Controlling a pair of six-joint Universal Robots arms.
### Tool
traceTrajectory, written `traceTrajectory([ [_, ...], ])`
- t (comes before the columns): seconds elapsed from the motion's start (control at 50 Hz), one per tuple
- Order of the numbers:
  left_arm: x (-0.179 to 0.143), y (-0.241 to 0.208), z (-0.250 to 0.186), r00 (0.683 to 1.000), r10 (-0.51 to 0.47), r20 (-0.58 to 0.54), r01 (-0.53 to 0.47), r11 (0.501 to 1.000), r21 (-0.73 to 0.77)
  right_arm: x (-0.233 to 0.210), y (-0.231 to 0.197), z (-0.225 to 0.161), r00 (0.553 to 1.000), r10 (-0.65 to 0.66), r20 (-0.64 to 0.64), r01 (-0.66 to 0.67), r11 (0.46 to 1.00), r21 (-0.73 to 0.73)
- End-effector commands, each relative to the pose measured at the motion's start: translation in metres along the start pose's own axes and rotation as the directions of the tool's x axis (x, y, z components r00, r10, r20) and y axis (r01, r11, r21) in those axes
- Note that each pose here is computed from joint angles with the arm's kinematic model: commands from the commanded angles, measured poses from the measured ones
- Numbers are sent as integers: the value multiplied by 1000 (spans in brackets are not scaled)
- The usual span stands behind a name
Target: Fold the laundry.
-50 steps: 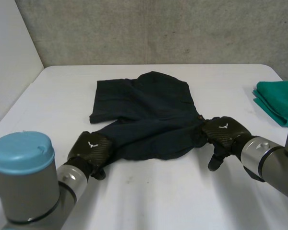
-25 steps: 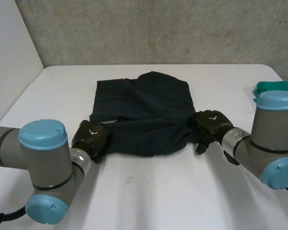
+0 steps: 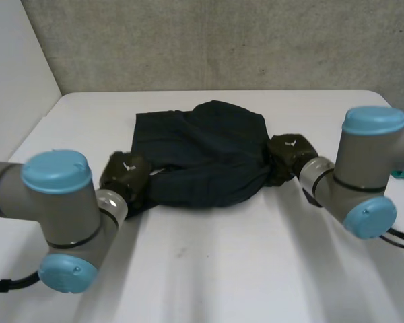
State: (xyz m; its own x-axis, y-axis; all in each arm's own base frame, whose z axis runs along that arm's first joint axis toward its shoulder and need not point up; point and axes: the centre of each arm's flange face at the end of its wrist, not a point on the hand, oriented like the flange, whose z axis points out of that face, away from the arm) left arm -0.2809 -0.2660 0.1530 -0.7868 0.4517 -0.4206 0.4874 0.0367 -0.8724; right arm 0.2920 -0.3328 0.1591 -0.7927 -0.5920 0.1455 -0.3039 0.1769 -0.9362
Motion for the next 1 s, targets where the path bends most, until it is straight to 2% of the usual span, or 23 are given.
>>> traceTrajectory([
  [0.02, -32, -56, -40, 999, -19, 45, 15, 996, 85, 10, -72, -48, 976, -219, -3, 219, 976, 10],
  [0.08, -41, -77, -64, 999, -20, 45, 15, 994, 104, 10, -93, -69, 947, -322, -7, 322, 947, 9],
  [0.1, -44, -83, -70, 999, -20, 44, 15, 994, 112, 10, -108, -82, 924, -382, -20, 382, 924, 21],
  [0.18, -54, -108, -100, 999, -21, 32, 15, 986, 165, 11, -135, -109, 883, -468, -42, 469, 883, 28],
  [0.3, -71, -145, -137, 999, -27, 40, 15, 957, 288, 12, -166, -132, 871, -483, -94, 491, 865, 99],
  [0.42, -78, -161, -140, 998, -33, 61, 10, 940, 341, 13, -182, -142, 865, -483, -135, 499, 855, 141],
  [0.5, -69, -146, -116, 999, -21, 31, 12, 962, 272, 12, -163, -124, 874, -479, -84, 485, 870, 84],
  [0.6, -50, -107, -63, 1000, -9, -22, 12, 992, 128, 9, -123, -86, 888, -460, 6, 460, 887, -20],
  [0.68, -38, -89, -22, 1000, -4, -30, 7, 995, 103, 8, -99, -61, 893, -448, 41, 450, 891, -67],
  [0.74, -41, -91, 7, 1000, -7, 15, 4, 987, 163, 13, -91, -32, 893, -450, -11, 449, 892, -46],
  [0.78, -46, -98, 21, 998, -14, 53, 2, 974, 225, 19, -97, -12, 892, -440, -101, 445, 895, 34],
  [0.8, -51, -103, 28, 997, -21, 78, 0, 965, 264, 22, -102, -7, 892, -431, -137, 443, 894, 69],
  [0.84, -69, -124, 45, 985, -54, 166, -18, 914, 404, 28, -117, 2, 889, -407, -209, 443, 882, 163],
  [0.88, -78, -144, 49, 974, -80, 213, -42, 857, 513, 36, -147, 10, 877, -358, -321, 458, 826, 329],
  [0.9, -86, -166, 49, 960, -113, 256, -73, 782, 619, 38, -158, 11, 871, -337, -357, 466, 797, 385],
  [0.92, -92, -176, 47, 951, -136, 279, -90, 740, 667, 41, -168, 12, 866, -312, -391, 474, 763, 440],
  [0.94, -98, -186, 45, 940, -162, 301, -107, 698, 708, 46, -191, 9, 852, -260, -454, 494, 684, 537],
  [0.96, -103, -195, 42, 931, -183, 317, -123, 658, 743, 48, -201, 7, 846, -231, -481, 504, 643, 577],
  [0.98, -110, -215, 31, 914, -224, 337, -158, 569, 807, 48, -211, 4, 842, -205, -498, 510, 604, 613],
  [1.0, -114, -225, 25, 906, -244, 346, -175, 529, 831, 50, -219, 1, 839, -180, -514, 516, 565, 644],
])
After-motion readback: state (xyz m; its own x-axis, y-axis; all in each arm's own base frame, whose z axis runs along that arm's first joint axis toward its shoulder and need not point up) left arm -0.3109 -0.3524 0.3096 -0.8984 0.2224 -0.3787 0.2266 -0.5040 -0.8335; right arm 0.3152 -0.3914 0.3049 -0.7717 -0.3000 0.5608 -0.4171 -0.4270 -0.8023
